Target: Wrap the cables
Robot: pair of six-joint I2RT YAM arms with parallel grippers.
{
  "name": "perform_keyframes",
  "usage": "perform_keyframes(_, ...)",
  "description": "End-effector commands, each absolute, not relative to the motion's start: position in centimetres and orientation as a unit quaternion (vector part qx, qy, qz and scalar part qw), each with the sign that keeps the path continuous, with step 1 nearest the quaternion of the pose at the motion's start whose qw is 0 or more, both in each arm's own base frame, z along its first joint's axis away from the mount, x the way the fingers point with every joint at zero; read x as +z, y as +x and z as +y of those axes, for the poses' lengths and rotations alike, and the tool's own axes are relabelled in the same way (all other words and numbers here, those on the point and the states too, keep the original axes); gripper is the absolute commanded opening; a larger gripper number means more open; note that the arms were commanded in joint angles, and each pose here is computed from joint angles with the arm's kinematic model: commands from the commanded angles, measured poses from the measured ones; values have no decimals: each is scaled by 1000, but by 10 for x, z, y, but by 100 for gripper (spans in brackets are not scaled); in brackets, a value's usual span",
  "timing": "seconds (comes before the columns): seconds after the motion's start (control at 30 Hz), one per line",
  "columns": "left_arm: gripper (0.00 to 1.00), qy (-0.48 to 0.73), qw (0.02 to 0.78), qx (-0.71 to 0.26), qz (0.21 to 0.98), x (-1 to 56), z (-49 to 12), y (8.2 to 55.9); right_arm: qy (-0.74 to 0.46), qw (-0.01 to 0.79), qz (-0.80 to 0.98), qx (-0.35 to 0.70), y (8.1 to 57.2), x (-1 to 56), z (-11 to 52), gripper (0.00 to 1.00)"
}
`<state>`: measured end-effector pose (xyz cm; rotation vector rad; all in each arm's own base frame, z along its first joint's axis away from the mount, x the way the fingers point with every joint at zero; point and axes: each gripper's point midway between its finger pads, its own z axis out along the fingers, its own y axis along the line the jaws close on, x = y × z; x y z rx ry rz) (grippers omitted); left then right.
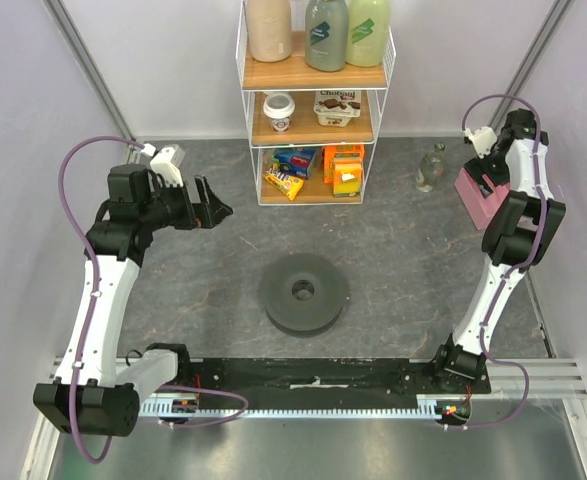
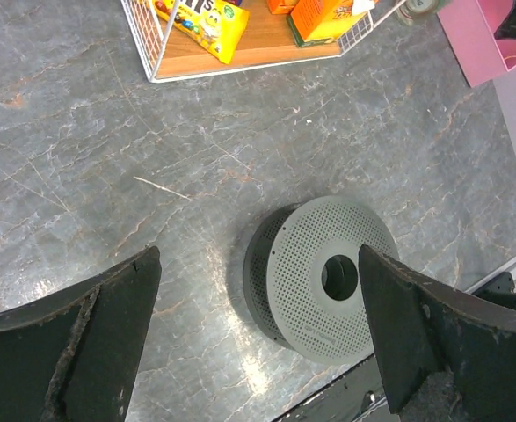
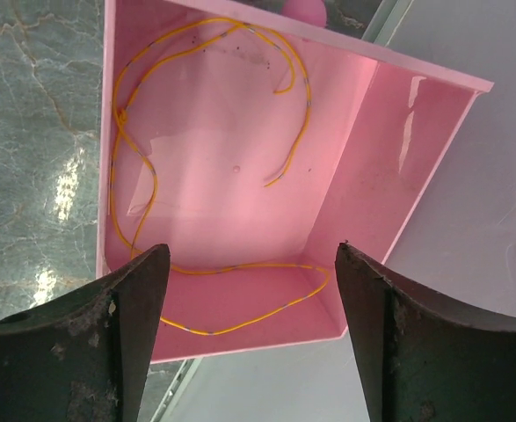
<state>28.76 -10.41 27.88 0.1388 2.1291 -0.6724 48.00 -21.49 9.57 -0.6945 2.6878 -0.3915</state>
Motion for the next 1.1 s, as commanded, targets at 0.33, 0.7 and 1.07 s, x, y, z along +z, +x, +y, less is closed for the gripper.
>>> perform_keyframes(0.33, 99, 31, 446, -262, 855, 275, -99, 301, -244, 174, 946, -122, 490, 73, -214, 82)
perform_keyframes(0.7, 99, 37, 449, -266, 852, 280, -101, 302, -250, 148, 948, -127, 472, 69, -221, 81)
perform_keyframes(1.07, 99, 36, 450, -265, 852, 280, -100, 305, -237, 133, 960, -61, 468, 29, -206, 80)
